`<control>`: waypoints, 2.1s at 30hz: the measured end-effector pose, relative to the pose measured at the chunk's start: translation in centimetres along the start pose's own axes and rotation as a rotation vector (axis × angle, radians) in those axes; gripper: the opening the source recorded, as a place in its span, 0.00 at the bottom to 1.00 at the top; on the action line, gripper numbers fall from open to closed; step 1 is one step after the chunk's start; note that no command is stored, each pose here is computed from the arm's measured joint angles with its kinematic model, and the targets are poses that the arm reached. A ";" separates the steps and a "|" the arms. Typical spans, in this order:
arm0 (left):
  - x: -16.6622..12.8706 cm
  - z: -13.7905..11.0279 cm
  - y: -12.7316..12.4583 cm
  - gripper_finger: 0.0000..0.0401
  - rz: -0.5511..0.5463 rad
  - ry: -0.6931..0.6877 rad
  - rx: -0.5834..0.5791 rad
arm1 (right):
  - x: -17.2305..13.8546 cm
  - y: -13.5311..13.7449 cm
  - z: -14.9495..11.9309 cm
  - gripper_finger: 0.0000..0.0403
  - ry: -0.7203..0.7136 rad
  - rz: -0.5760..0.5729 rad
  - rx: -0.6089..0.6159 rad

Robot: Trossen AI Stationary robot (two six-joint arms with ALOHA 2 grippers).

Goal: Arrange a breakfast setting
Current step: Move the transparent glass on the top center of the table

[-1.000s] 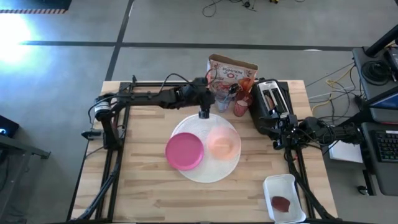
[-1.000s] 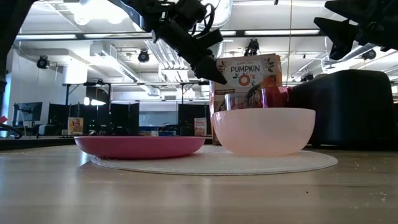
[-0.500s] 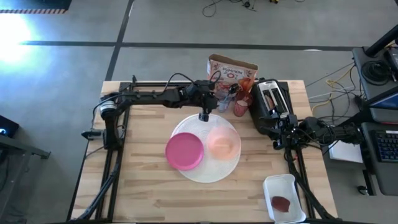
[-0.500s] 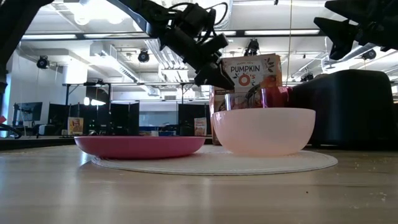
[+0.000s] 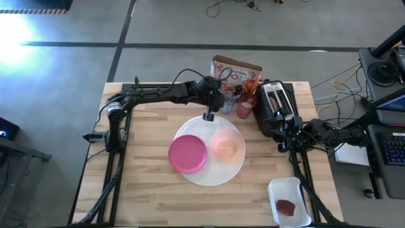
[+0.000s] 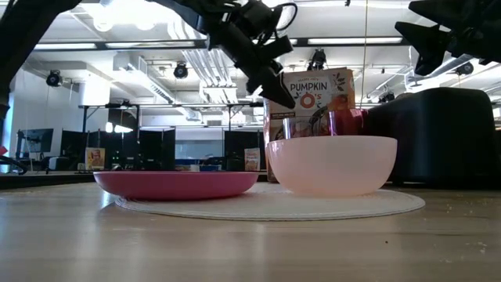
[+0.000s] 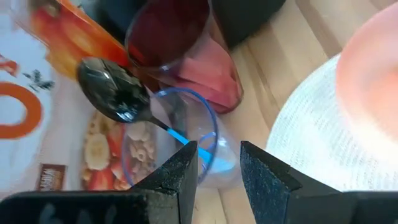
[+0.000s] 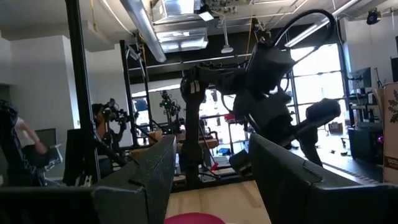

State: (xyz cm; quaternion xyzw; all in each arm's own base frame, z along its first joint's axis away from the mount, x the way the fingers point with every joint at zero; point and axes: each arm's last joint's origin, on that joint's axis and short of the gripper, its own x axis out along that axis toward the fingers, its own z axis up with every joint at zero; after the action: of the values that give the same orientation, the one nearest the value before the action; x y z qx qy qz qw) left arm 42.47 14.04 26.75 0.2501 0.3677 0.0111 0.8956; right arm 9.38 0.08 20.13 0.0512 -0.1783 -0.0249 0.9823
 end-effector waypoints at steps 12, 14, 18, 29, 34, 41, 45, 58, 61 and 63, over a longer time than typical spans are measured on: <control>1.9 -1.3 0.6 0.26 -0.013 0.043 -0.014 | 0.0 0.0 0.0 0.48 0.000 0.000 0.000; 2.1 -1.6 0.8 0.26 -0.009 0.050 -0.019 | 0.0 0.0 0.0 0.48 0.000 0.000 0.000; 2.5 -2.0 1.0 0.26 -0.006 0.059 -0.031 | 0.0 0.0 0.0 0.48 0.001 0.000 0.000; 3.0 -2.3 0.8 0.19 -0.018 0.069 -0.023 | 0.0 0.0 0.0 0.48 0.001 0.000 0.000; 3.0 -2.4 0.7 0.16 -0.022 0.072 0.015 | 0.0 0.0 0.0 0.48 0.000 0.000 0.000; 3.0 -2.5 0.6 0.02 -0.033 0.076 0.049 | 0.0 0.0 0.0 0.48 0.000 0.000 0.000; 2.9 -2.4 0.6 0.01 -0.044 0.081 0.048 | 0.0 0.0 0.0 0.48 0.000 0.000 0.000; -1.5 0.2 1.2 0.00 -0.221 0.241 -0.021 | 0.0 0.0 0.0 0.48 0.000 0.000 0.000; -2.7 0.6 1.0 0.00 -0.268 0.299 -0.076 | 0.0 0.0 0.0 0.48 0.000 0.000 0.000; -3.3 0.8 0.7 0.00 -0.287 0.329 -0.123 | 0.0 0.0 0.0 0.48 0.000 0.000 0.000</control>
State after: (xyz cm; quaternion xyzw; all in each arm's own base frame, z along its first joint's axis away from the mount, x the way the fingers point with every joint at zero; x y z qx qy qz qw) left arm 40.77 13.66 29.72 0.1350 0.5394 -0.0535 0.8294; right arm 9.38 0.08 20.13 0.0511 -0.1783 -0.0249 0.9823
